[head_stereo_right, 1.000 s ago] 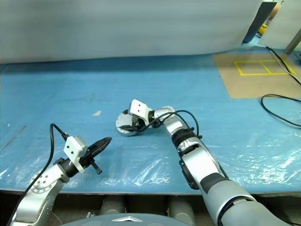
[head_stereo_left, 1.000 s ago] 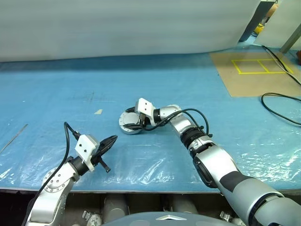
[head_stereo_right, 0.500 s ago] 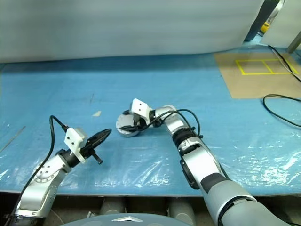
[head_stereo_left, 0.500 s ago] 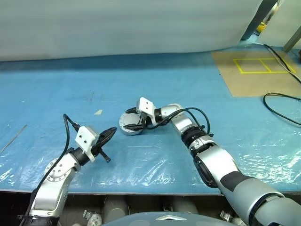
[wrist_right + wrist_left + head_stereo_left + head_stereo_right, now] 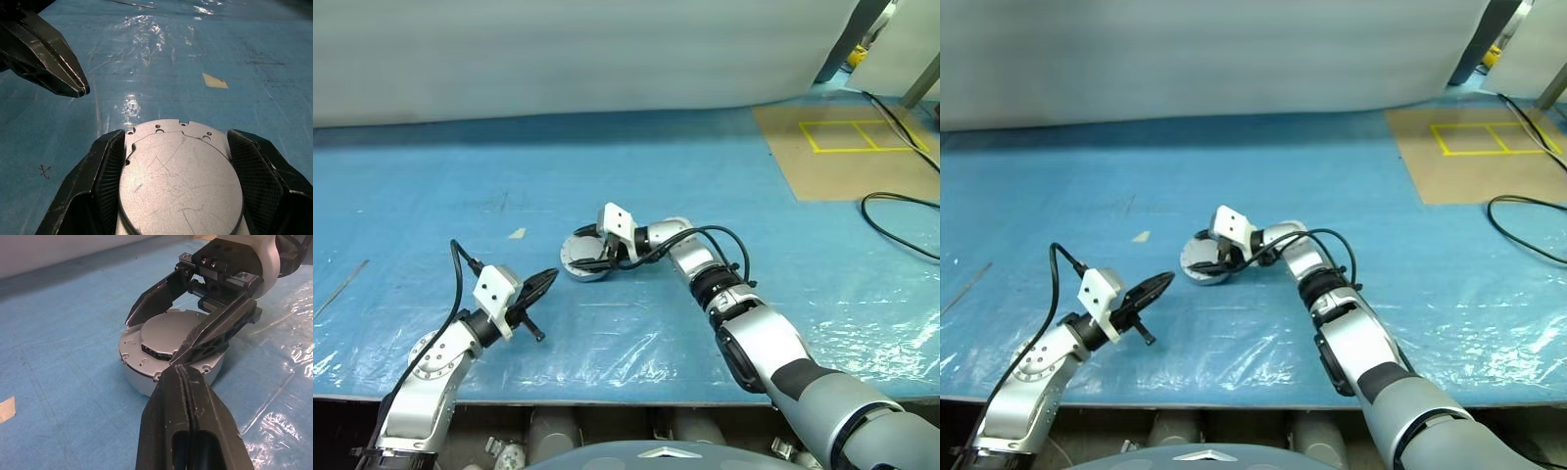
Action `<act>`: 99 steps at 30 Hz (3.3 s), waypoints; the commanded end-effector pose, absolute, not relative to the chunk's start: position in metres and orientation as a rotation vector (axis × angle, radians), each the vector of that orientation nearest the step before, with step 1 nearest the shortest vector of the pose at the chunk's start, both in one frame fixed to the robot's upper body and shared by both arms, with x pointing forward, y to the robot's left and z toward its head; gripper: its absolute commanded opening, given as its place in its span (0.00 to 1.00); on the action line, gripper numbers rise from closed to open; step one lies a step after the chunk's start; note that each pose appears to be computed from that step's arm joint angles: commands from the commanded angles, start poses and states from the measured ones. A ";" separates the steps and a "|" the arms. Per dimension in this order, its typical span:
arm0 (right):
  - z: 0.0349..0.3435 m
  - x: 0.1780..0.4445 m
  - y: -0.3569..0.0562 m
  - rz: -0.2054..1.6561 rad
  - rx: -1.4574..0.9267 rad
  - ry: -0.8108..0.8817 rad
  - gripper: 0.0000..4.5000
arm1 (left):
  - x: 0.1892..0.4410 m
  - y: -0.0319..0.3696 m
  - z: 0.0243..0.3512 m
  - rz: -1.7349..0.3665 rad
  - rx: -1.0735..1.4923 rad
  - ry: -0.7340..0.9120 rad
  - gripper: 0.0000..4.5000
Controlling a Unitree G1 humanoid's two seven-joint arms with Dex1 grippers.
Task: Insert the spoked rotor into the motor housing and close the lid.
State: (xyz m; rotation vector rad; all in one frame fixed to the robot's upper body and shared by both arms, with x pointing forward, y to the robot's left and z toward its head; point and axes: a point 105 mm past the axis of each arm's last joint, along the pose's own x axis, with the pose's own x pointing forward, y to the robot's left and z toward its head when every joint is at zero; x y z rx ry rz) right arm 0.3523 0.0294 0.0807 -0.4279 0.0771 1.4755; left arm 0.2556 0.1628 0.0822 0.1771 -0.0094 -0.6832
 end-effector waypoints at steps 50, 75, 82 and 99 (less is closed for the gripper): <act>0.022 0.336 0.015 1.493 -0.559 0.300 0.66 | 0.256 0.168 0.086 -0.680 0.206 -0.021 0.00; 0.020 0.309 0.024 1.659 -0.428 0.380 0.66 | 0.255 0.184 0.092 -0.631 0.214 -0.037 0.00; 0.019 0.294 0.022 1.735 -0.419 0.412 0.66 | 0.245 0.206 0.090 -0.600 0.242 -0.006 0.00; 0.069 0.303 0.039 1.713 -0.347 0.250 0.66 | 0.240 0.198 0.083 -0.609 0.219 0.003 0.00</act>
